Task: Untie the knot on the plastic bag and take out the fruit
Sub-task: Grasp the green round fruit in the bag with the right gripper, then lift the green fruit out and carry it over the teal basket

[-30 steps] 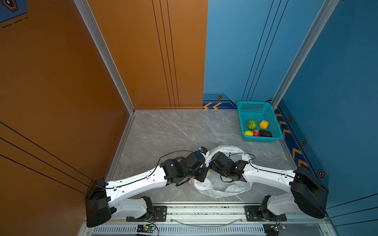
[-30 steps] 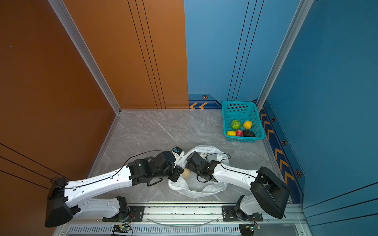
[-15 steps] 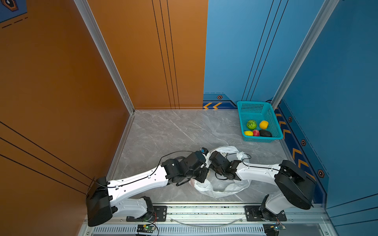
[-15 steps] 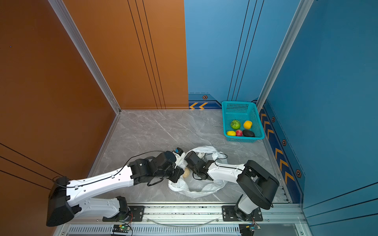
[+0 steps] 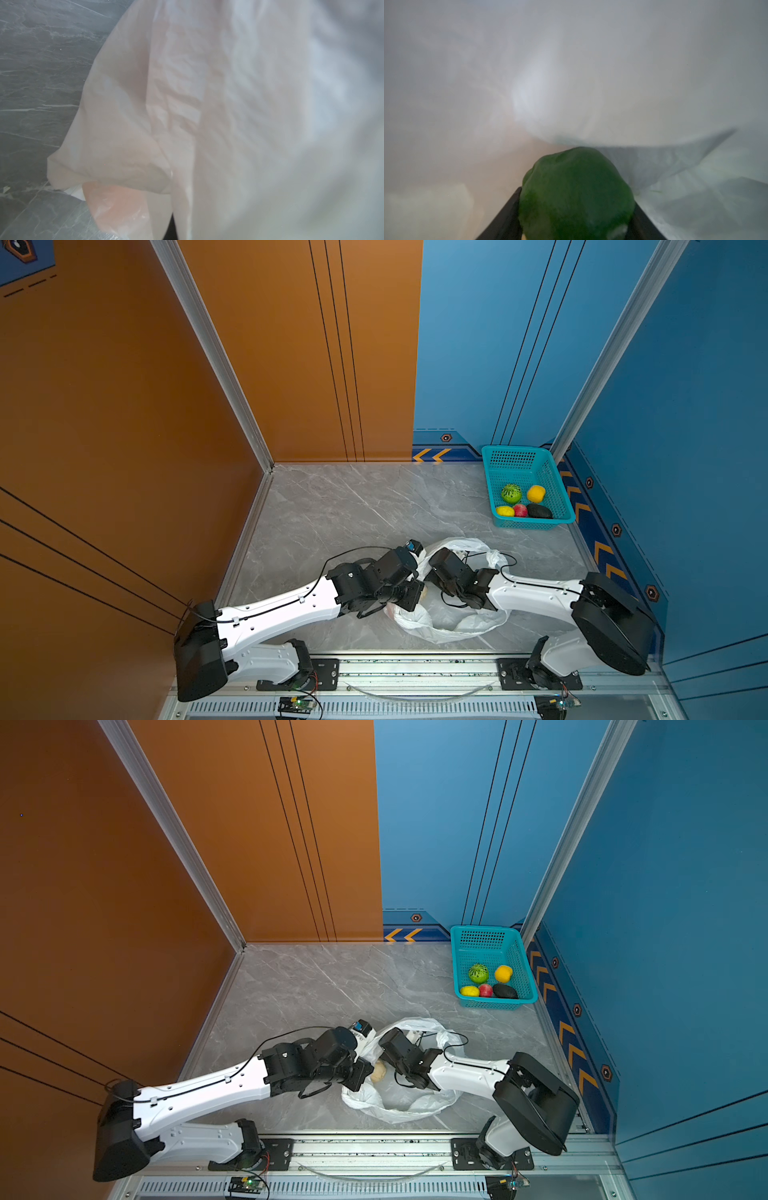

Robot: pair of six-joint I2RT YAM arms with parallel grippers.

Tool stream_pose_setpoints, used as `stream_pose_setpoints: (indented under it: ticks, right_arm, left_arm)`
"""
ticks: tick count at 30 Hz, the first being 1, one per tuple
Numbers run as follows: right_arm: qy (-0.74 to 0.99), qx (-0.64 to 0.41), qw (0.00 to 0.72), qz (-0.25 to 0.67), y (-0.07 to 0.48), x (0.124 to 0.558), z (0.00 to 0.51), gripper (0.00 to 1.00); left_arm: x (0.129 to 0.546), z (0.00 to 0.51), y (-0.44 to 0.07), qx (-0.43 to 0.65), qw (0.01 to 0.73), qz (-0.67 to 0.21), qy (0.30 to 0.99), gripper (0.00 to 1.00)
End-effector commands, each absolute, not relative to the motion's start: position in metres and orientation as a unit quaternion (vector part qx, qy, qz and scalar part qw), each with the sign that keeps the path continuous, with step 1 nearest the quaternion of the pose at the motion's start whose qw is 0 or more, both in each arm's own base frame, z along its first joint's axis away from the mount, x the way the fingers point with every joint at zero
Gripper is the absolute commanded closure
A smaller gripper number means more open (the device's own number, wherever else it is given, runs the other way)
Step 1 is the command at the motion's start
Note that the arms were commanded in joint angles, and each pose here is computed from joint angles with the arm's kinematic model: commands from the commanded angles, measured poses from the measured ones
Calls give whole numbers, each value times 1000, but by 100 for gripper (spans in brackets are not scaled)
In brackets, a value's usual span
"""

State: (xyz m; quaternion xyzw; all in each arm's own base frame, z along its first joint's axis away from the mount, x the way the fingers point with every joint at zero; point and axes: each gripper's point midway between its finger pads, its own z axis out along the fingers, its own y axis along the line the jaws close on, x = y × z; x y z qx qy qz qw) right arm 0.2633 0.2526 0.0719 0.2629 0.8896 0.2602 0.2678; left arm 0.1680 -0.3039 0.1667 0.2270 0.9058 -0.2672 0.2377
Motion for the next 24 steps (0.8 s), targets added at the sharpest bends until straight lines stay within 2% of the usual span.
stream_pose_setpoints:
  ticks: [1,7,13,24]
  right_arm:
    - [903,243,268,231,233,253,79,48]
    - [924,205,239,218,218,221,93,48]
    - [930,167,243,221,205,201,123,48]
    - [952,57,219,204,232,174,144,48]
  left_arm:
    - [175,172,-293,216,253,-257,908,100]
    - [183,175,-287,199,267,-249,910,100]
    - [185,175,-287,197,269,-246,910,100]
    - [191,183,-292,201,278,-246,906,100]
